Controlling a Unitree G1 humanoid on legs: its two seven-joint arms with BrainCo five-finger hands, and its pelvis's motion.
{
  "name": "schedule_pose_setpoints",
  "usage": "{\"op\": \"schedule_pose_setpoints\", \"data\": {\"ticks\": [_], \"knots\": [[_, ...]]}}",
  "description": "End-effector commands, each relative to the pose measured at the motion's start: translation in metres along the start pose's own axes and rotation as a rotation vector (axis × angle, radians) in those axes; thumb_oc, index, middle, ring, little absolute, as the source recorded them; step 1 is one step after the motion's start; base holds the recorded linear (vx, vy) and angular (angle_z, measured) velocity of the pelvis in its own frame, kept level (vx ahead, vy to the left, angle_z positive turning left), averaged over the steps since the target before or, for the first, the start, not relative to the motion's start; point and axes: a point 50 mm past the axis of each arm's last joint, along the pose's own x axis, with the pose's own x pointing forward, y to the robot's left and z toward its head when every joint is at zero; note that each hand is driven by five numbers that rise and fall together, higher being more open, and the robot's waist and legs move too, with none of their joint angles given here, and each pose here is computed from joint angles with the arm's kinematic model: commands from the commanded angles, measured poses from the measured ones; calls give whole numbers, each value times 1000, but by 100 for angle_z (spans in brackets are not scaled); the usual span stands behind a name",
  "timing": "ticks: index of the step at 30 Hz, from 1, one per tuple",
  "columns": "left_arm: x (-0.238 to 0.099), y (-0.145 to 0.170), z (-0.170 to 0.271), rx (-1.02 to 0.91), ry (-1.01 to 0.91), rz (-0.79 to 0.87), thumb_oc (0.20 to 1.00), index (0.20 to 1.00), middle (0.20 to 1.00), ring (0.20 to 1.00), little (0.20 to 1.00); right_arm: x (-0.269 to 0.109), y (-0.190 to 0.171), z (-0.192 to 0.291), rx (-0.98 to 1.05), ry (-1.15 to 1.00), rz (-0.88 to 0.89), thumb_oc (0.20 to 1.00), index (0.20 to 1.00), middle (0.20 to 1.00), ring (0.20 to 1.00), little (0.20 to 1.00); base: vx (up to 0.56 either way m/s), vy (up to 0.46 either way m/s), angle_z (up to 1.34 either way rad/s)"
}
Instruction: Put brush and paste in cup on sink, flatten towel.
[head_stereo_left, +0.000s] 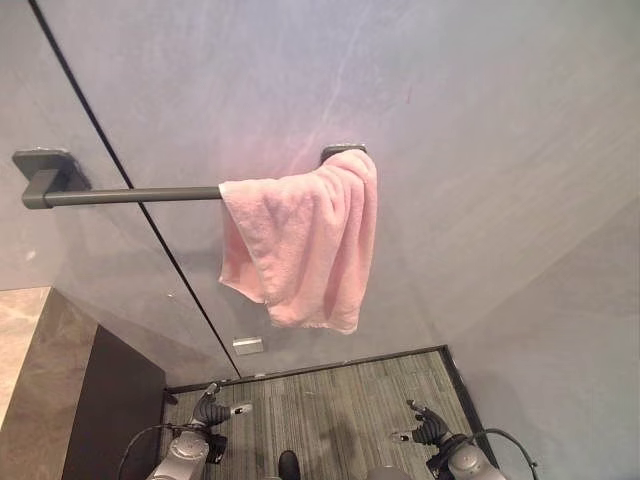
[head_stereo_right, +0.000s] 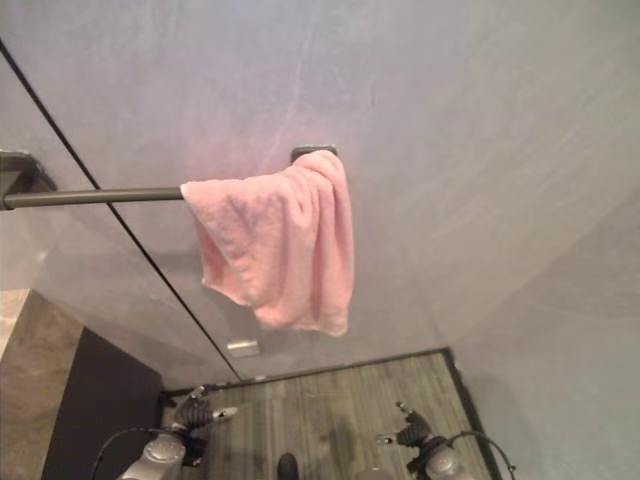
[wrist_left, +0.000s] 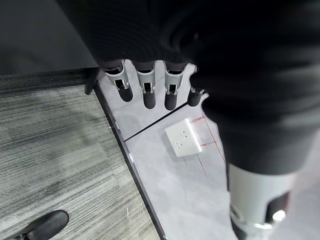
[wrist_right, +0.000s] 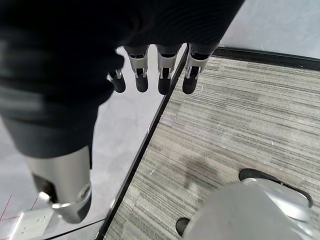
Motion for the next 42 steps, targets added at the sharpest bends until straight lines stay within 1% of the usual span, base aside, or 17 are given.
{"op": "schedule_pose_setpoints", "data": {"ticks": [1,8,14,15,19,20,27,31,39,42], "knots": [[4,6,17,44,-73,-11,1000,1000,1000,1000,1000,-1,-11,3,-11,-31,-23,1000,1000,1000,1000,1000,36,101,-21],[6,2,21,52,-81,-25,1000,1000,1000,1000,1000,-2,-7,7,-35,-55,1,1000,1000,1000,1000,1000,19,17,-1],[5,-3,24,33,-92,-35,1000,1000,1000,1000,1000,-3,-14,1,-70,-32,-12,1000,1000,1000,1000,1000,26,-75,9],[7,-5,31,27,-112,-39,1000,1000,1000,1000,1000,-4,-21,3,-75,-44,-30,1000,1000,1000,1000,1000,-2,-152,9],[8,-8,41,27,-141,-49,1000,1000,1000,1000,1000,-4,-28,3,-89,-44,-49,1000,1000,1000,1000,1000,-33,-61,37],[11,-10,49,35,-162,-53,1000,1000,1000,1000,1000,-4,-32,1,-94,-33,-71,1000,1000,1000,1000,1000,-21,15,24],[10,-10,47,21,-160,-40,1000,1000,1000,1000,1000,-5,-34,-4,-72,-13,-87,1000,1000,1000,1000,1000,38,111,15],[8,-11,41,43,-147,-60,1000,1000,1000,1000,1000,-5,-34,-10,6,24,-82,1000,1000,1000,1000,1000,84,238,-16],[6,2,29,23,-114,-18,1000,1000,1000,1000,1000,3,-39,23,74,-90,-124,1000,1000,1000,1000,1000,22,158,-18],[2,8,23,32,-108,-3,1000,1000,1000,1000,1000,2,-44,38,54,-157,-145,1000,1000,1000,1000,1000,7,97,-3]]}}
